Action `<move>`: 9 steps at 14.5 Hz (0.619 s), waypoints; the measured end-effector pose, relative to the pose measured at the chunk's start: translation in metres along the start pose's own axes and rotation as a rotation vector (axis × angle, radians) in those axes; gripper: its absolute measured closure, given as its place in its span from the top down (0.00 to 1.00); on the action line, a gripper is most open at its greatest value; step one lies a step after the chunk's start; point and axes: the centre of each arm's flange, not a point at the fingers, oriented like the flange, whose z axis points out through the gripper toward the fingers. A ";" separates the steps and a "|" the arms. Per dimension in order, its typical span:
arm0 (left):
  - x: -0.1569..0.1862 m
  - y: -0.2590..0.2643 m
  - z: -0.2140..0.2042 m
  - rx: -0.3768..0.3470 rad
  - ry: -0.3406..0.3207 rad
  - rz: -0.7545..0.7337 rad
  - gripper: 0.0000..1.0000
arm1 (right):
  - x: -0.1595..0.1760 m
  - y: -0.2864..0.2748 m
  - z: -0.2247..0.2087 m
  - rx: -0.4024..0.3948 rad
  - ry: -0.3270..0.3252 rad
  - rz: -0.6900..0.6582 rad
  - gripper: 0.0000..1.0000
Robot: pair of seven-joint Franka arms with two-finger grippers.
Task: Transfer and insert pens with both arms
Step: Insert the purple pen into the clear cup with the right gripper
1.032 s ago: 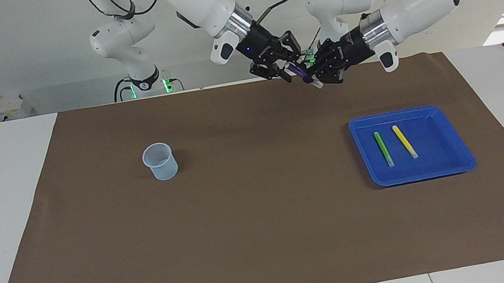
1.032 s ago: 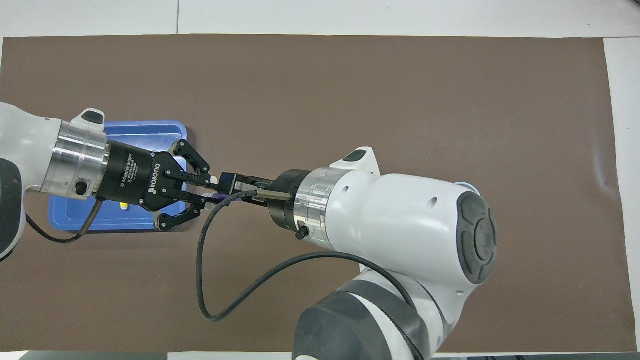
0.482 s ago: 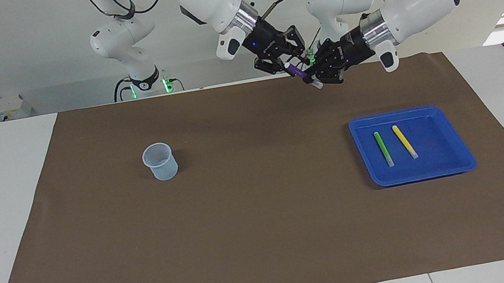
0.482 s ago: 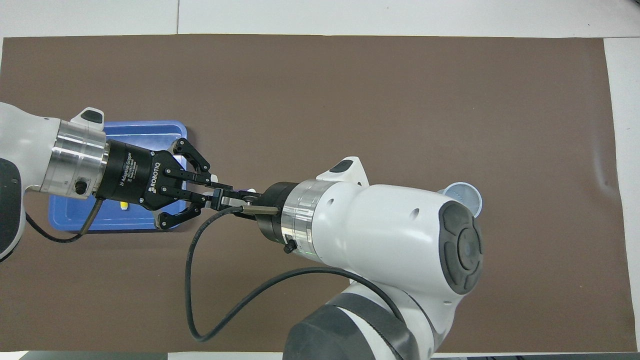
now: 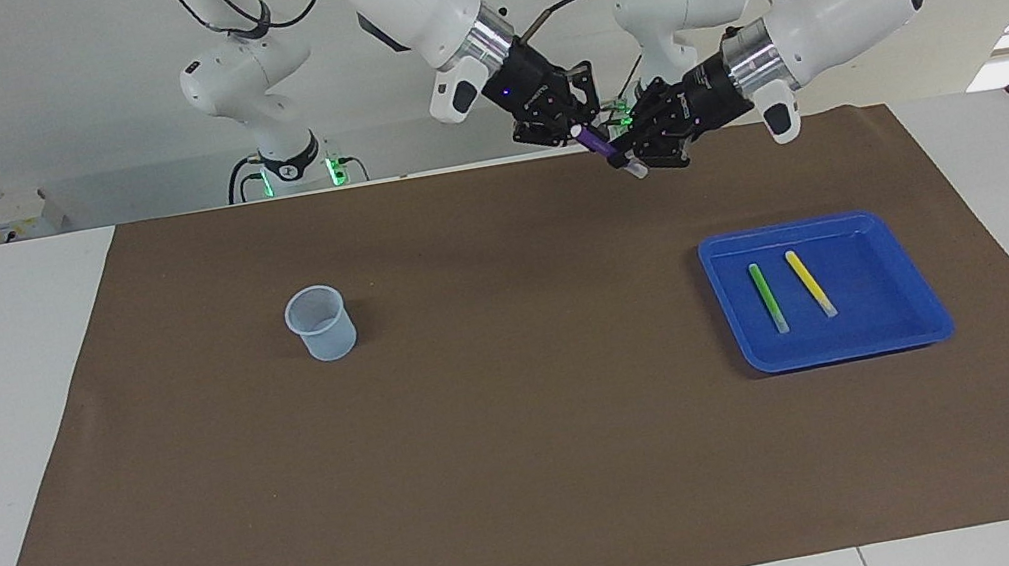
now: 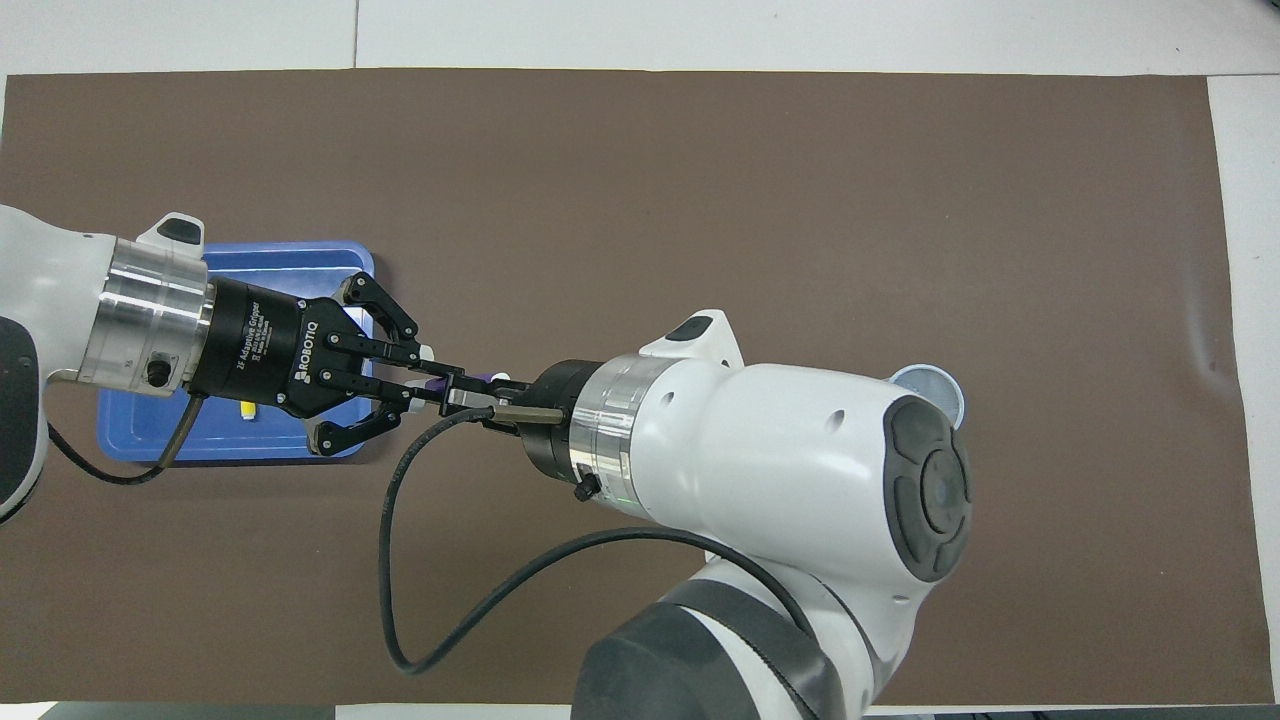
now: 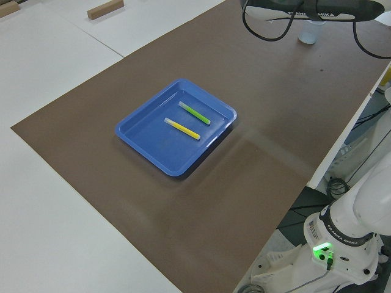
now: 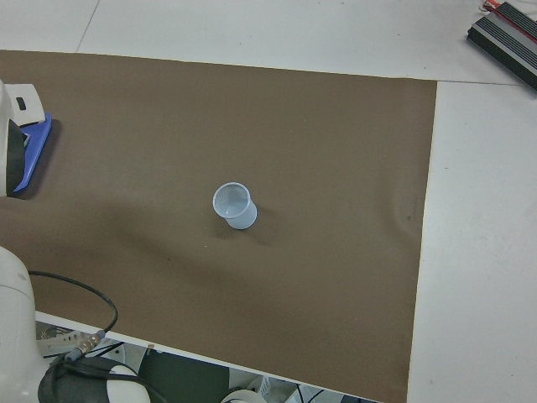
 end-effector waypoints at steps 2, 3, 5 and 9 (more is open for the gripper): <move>0.000 0.000 0.000 -0.001 -0.001 0.000 0.17 | 0.000 0.000 0.000 0.000 0.001 0.001 0.16; 0.000 0.000 0.000 -0.003 -0.001 0.000 0.17 | 0.001 0.000 -0.001 0.000 0.001 0.001 0.16; -0.001 0.000 0.000 -0.004 -0.002 0.001 0.17 | 0.001 0.000 -0.001 0.001 0.002 0.001 0.16; -0.002 0.000 0.001 -0.003 -0.002 0.004 0.39 | 0.008 0.003 -0.005 0.002 0.013 0.011 0.16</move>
